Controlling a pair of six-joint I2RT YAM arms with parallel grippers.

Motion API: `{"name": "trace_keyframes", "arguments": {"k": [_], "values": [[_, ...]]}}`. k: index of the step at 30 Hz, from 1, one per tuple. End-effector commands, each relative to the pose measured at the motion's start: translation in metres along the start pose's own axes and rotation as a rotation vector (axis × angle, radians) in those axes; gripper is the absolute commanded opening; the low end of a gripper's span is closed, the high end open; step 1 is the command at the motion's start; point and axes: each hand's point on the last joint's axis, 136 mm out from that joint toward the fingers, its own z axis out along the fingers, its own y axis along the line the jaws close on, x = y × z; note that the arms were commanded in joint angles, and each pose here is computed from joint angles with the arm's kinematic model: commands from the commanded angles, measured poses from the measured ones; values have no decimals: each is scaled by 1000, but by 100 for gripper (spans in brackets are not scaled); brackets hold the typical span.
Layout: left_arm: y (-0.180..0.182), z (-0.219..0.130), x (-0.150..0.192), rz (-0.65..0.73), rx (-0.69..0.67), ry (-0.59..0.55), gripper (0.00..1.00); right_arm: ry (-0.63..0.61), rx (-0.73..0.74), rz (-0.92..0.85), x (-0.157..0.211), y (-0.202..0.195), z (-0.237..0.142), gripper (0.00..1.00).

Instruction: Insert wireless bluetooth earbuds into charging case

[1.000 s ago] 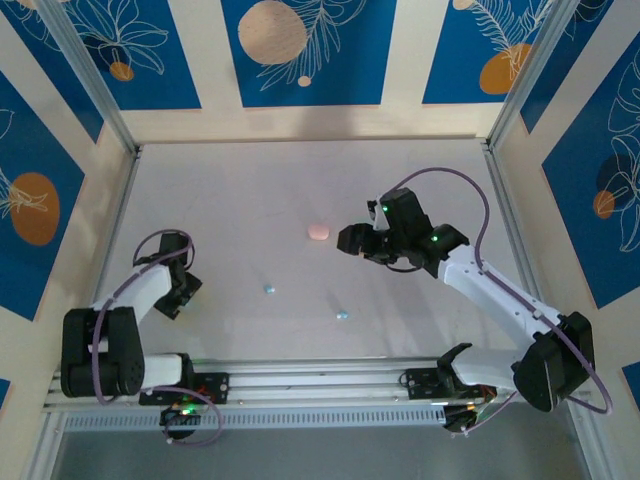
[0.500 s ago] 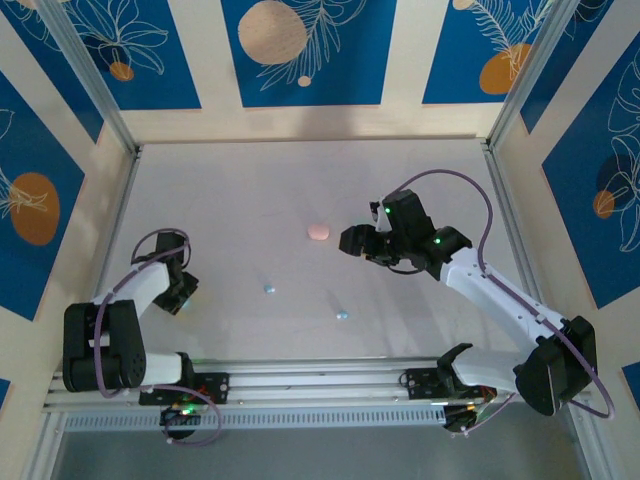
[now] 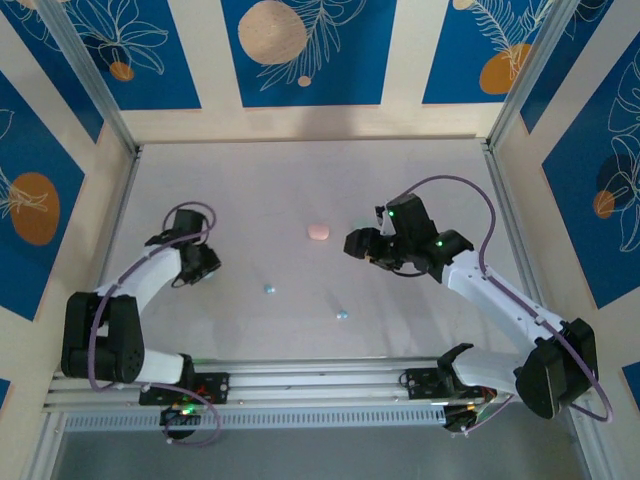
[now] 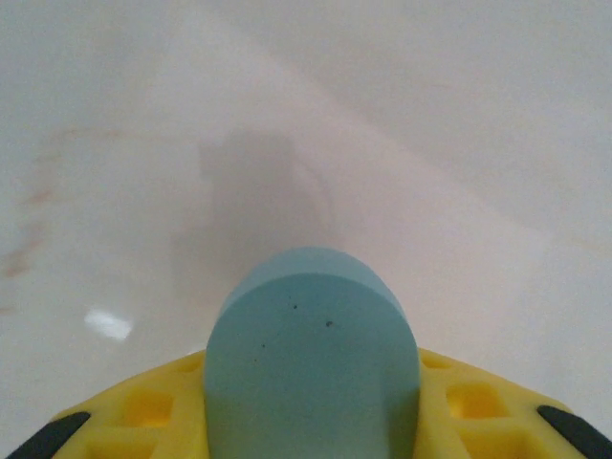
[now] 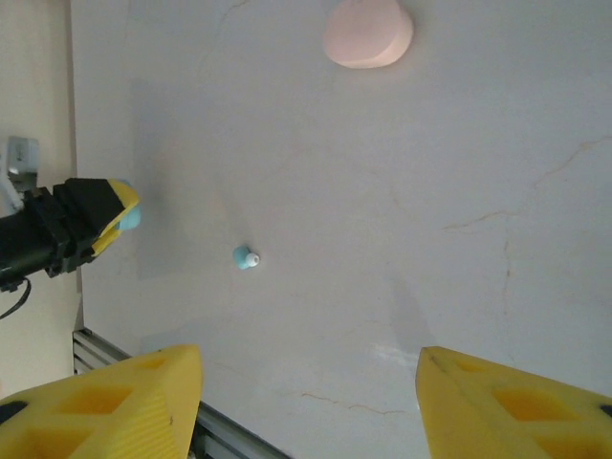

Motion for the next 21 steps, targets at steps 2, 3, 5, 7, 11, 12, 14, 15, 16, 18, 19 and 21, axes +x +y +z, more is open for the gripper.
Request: {"name": "trace_keyframes", "arguments": {"k": [2,3,5,7,11,12,14,15,16,18,19,21], "values": [[-72,-19,-1,297,148,-47,24,-17,-19,54,0,-8,-9,62],[-89,-23,3,343,194,-42,24,-26,-19,66,-1,-12,-12,62],[-116,-29,12,439,264,-34,23,-47,-17,91,-3,-19,-17,62],[-142,-34,28,586,307,-28,23,-70,-15,124,-4,-29,-23,62],[-175,-37,66,774,377,33,23,-108,-18,174,-5,-43,-34,62],[-180,-36,74,787,394,57,23,-117,-18,185,-5,-46,-36,62],[-179,-30,77,723,343,78,23,-133,-14,198,-6,-51,-42,62],[-178,-28,77,678,307,91,21,-140,-11,204,-6,-53,-44,62],[-181,-27,83,652,307,120,22,-144,-10,210,-5,-56,-45,62],[-183,-25,90,627,265,153,21,-154,-10,219,-6,-58,-48,62],[-181,-24,92,603,225,161,20,-154,-11,221,-6,-59,-49,63],[-183,-20,101,544,193,193,20,-155,-10,228,-6,-61,-48,63]]}}
